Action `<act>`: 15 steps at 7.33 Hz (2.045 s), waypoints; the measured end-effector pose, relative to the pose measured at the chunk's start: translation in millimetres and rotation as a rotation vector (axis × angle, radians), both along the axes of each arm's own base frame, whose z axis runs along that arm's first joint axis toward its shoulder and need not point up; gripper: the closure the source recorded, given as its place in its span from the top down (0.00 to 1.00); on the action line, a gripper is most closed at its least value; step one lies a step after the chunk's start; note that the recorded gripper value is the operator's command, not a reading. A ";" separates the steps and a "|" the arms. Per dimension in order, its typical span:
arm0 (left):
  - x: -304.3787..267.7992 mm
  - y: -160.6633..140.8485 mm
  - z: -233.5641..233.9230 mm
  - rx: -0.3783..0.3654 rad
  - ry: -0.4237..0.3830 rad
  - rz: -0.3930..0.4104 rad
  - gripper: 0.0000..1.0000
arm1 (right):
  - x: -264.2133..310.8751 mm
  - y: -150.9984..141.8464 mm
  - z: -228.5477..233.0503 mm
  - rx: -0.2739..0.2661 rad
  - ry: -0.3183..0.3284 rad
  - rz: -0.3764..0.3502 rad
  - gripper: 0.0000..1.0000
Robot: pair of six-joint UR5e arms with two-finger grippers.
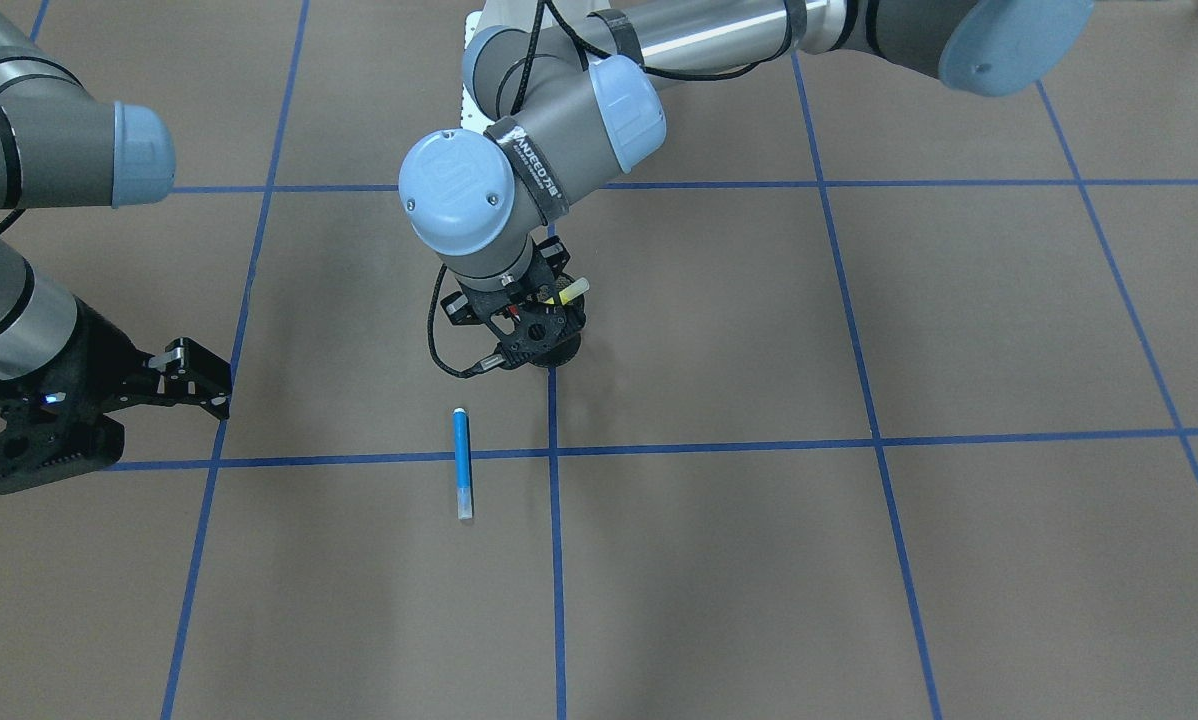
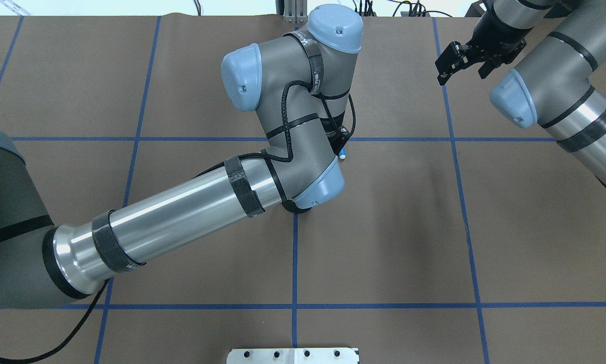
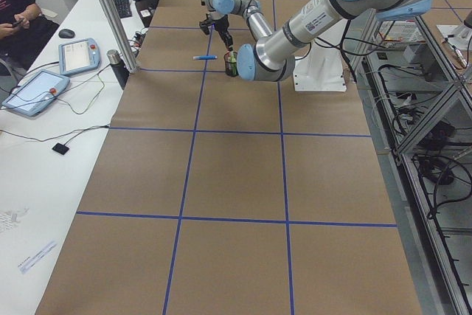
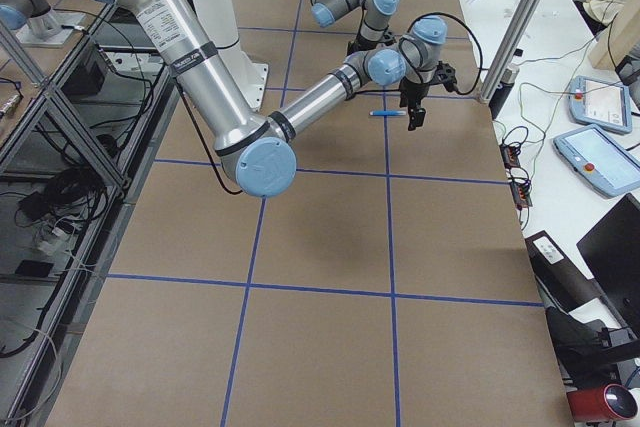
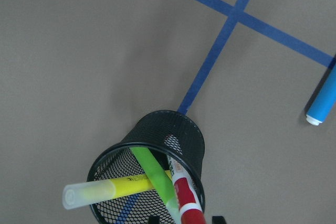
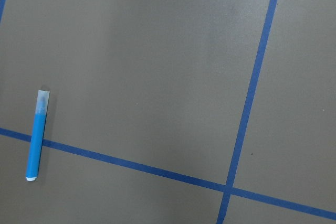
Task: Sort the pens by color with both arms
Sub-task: 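Lower the left gripper onto the red-capped white marker in the cup, then lift the red-capped marker out of the cup with the left gripper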
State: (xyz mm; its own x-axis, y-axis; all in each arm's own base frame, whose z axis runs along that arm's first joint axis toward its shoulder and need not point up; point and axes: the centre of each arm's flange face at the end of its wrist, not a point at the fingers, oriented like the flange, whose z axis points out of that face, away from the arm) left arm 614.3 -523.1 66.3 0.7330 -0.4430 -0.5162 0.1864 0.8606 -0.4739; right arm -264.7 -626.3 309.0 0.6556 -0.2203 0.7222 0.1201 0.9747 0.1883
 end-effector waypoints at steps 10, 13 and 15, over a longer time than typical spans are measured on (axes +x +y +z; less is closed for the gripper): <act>-47.8 30.9 -40.0 0.027 0.004 0.037 0.16 | 0.1 0.1 -0.2 0.000 0.000 0.000 0.98; -88.1 37.9 -71.8 0.092 0.054 0.039 0.16 | 0.0 0.0 0.3 -0.001 0.001 0.000 0.98; -113.8 15.8 -80.5 0.177 0.103 0.016 0.16 | 0.0 0.1 0.1 -0.001 0.000 0.000 0.98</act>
State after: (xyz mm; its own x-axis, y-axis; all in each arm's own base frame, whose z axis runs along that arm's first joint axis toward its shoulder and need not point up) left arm 500.5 -507.3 -14.1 0.6783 -0.3277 -0.6576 0.1306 0.9345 -0.3310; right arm -264.7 -626.2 309.0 0.6554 -0.2196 0.7226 0.1205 0.9750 0.1869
